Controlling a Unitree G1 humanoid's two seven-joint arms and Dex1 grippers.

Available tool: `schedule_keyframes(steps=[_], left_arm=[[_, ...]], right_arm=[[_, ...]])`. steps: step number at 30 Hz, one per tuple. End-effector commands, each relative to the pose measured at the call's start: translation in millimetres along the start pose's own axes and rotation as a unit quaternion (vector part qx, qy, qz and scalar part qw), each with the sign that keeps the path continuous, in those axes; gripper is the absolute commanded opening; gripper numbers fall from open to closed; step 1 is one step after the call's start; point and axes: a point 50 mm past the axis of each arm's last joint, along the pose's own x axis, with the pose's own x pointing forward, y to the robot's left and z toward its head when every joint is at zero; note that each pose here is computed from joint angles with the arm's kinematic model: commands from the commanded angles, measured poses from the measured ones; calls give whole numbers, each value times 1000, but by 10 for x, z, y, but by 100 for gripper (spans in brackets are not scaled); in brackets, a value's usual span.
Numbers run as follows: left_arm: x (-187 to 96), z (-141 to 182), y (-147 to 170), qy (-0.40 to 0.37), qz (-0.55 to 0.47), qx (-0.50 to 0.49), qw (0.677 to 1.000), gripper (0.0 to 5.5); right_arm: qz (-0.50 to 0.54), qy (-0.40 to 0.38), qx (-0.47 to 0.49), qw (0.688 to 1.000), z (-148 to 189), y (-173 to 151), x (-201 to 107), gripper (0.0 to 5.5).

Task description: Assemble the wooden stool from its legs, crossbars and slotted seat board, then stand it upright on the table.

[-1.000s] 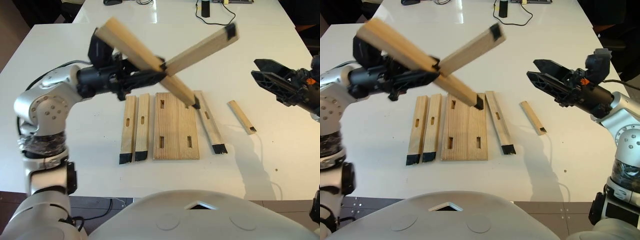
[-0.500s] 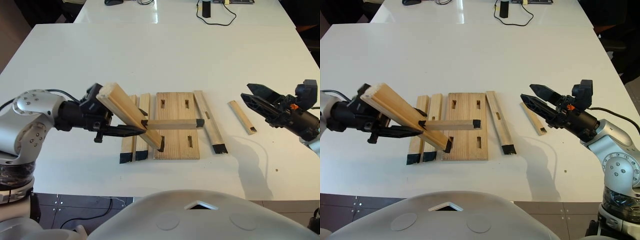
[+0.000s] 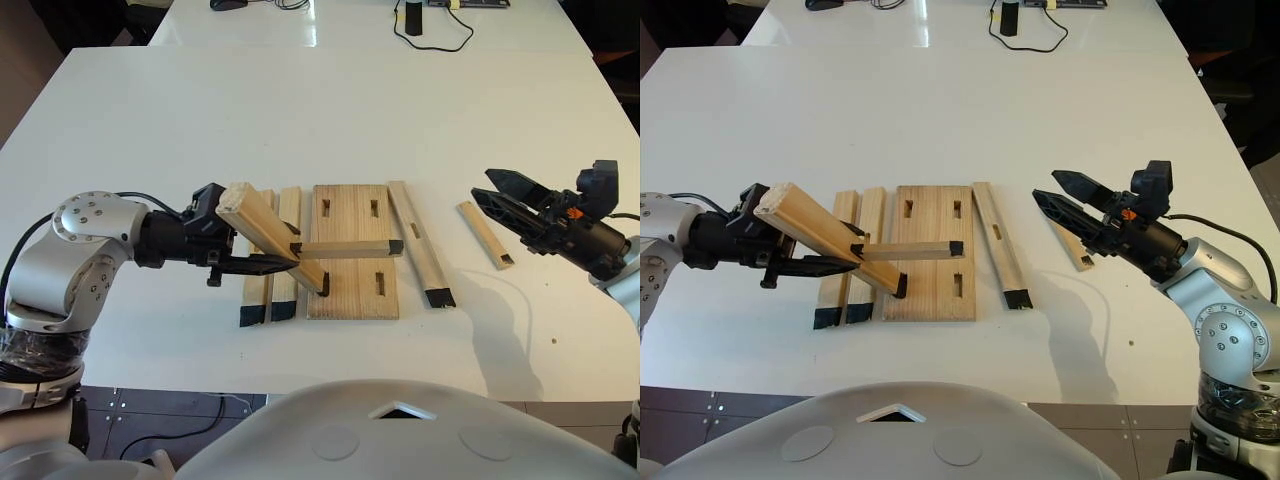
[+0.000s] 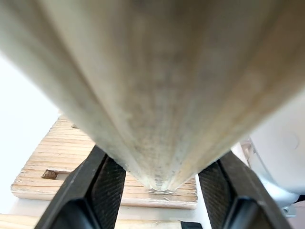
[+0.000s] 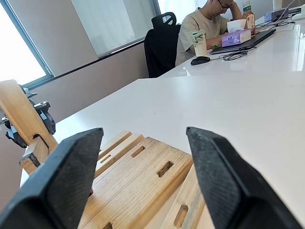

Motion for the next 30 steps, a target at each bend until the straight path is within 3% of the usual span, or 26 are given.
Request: schedule_keyframes(steps=[1,16,26,30], left_arm=[[5,-90,4,40,6,18,999,208],[227,-551,-155,98,-7,14,995,206],[291,-476,22,84,36,-1,996,205],[249,-405,55,94,58,4,994,292]], right_arm=[[-3,4,-14,1000,8,7,25,319],[-3,15,-19,1000,-39,5,61,319],[3,18,-27,999,-34,-27,104,319],[3,20,-28,999,-43,-35,100,319]])
